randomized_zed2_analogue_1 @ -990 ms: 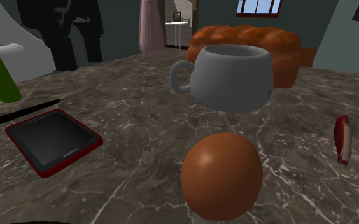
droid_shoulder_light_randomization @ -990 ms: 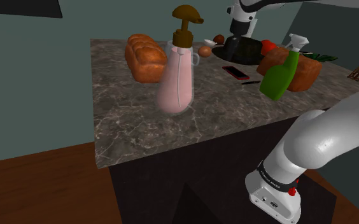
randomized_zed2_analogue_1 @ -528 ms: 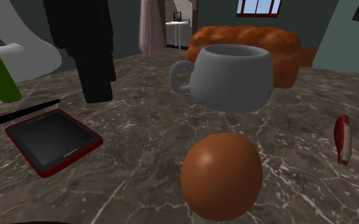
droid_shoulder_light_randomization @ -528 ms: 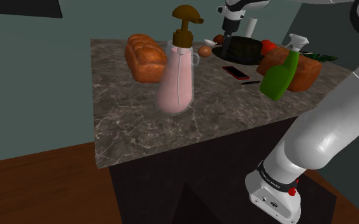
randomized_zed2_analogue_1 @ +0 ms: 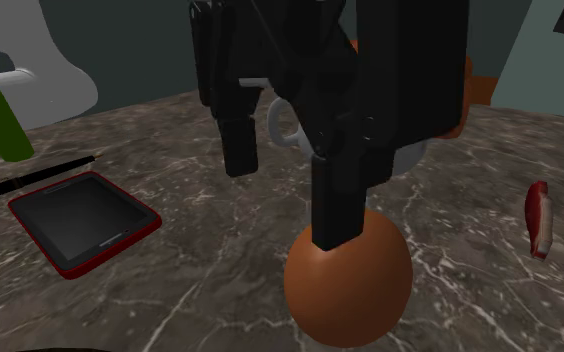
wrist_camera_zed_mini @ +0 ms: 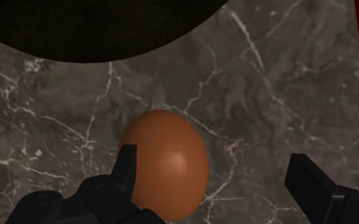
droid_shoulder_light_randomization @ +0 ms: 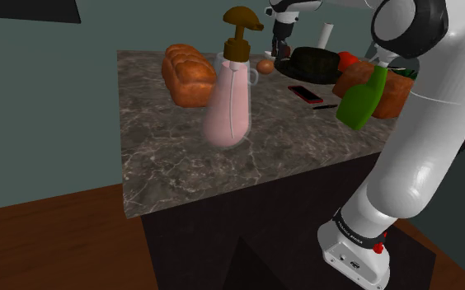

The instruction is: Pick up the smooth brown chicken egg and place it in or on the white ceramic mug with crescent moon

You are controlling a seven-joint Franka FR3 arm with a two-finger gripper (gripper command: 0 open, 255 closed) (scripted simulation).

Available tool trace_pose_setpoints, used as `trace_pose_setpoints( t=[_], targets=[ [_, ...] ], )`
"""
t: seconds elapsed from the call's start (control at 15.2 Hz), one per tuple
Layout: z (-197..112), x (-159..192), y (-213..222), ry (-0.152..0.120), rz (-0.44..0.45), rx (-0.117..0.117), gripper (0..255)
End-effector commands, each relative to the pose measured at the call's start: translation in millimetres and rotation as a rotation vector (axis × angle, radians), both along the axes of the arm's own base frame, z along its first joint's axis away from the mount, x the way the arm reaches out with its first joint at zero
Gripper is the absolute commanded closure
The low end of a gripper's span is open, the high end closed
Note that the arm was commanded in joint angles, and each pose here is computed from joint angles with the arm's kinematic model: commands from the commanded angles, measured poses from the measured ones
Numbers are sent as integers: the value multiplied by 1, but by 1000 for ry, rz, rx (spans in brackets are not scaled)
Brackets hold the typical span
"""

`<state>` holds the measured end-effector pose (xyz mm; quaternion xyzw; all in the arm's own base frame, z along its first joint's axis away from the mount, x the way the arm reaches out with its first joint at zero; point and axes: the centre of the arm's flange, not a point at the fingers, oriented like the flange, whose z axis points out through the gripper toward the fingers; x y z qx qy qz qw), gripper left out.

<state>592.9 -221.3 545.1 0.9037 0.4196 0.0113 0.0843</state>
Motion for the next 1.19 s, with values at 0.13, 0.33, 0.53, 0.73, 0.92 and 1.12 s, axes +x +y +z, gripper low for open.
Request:
trace_pose_setpoints(
  t=[0.13, 0.33, 0.53, 0.73, 0.92, 1.12],
  targets=[
    [-7, 31, -9, 4, 80, -6, 0],
    [-23, 33, -11, 4, 80, -6, 0],
    [-41, 35, -14, 4, 80, -6, 0],
    [-41, 34, -14, 4, 80, -6, 0],
    [-41, 35, -14, 4, 80, -6, 0],
    [-41, 35, -14, 4, 80, -6, 255]
  ],
)
